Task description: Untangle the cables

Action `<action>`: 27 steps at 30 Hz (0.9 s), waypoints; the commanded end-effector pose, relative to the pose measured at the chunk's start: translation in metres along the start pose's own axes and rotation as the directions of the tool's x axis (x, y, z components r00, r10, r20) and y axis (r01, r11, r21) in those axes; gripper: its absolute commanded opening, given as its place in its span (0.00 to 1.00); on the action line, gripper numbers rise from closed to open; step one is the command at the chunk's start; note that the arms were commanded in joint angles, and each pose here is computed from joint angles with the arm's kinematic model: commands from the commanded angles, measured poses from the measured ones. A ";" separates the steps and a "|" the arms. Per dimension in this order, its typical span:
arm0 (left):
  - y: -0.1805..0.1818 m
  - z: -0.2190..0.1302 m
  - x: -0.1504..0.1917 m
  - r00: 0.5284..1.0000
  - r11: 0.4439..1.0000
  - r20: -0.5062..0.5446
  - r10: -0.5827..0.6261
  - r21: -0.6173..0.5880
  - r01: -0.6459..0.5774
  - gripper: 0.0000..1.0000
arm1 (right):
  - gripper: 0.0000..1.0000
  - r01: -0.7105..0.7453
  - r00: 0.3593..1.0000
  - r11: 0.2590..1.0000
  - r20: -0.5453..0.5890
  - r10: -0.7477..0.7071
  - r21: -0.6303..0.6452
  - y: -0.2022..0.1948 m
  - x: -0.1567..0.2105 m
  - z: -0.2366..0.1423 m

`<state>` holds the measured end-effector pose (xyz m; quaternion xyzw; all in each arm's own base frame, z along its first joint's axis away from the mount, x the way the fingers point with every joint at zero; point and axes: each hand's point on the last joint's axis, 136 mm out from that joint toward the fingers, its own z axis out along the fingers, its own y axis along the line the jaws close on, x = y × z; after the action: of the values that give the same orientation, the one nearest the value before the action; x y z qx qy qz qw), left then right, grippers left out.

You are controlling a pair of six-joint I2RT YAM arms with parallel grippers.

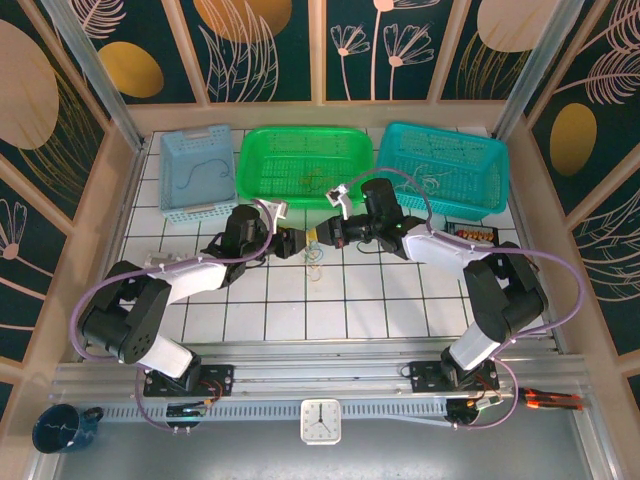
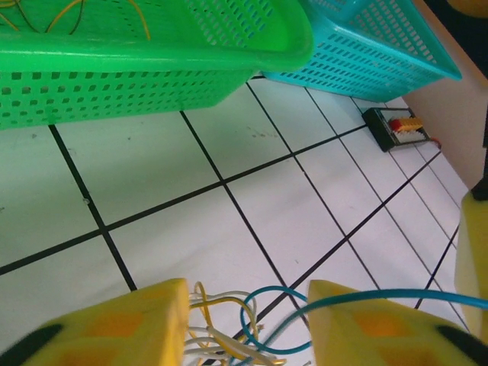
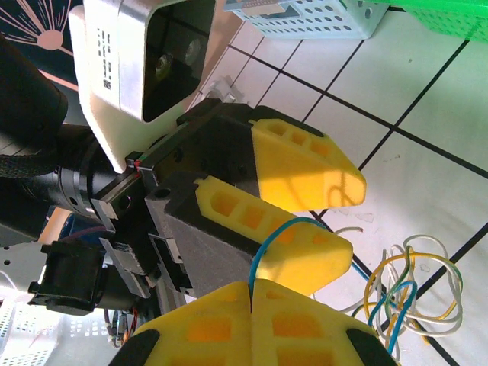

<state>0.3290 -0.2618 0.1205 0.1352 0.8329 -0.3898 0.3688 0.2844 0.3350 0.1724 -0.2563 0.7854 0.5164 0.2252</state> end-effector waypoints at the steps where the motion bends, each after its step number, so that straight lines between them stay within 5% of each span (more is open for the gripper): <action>1: -0.013 0.002 -0.012 0.999 0.997 0.039 0.031 0.063 -0.033 0.33 | 0.00 0.034 0.999 0.998 0.011 -0.033 -0.046 0.012 -0.008 0.002; 12: -0.015 0.000 -0.013 0.998 0.997 0.053 0.023 0.071 -0.027 0.15 | 0.01 0.028 0.999 0.999 0.022 -0.027 -0.029 0.009 -0.012 0.003; 15: -0.015 -0.001 -0.014 0.998 0.997 0.058 -0.005 0.071 0.001 0.07 | 0.29 0.022 0.999 1.000 0.043 -0.022 0.007 0.004 -0.011 0.000; 18: -0.015 -0.003 -0.017 0.996 0.997 0.074 -0.044 0.072 0.039 0.00 | 0.43 0.007 0.997 0.998 0.083 -0.013 0.066 -0.006 -0.007 -0.006; 27: -0.025 -0.010 -0.028 0.982 0.984 0.123 -0.141 0.126 0.125 0.00 | 0.49 -0.064 0.979 0.976 0.203 0.021 0.209 -0.034 0.004 -0.022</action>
<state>0.3305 -0.2658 0.1353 0.0811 0.8144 -0.4412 0.3682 0.2882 0.3066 0.1399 -0.1816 0.8236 0.4653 0.2688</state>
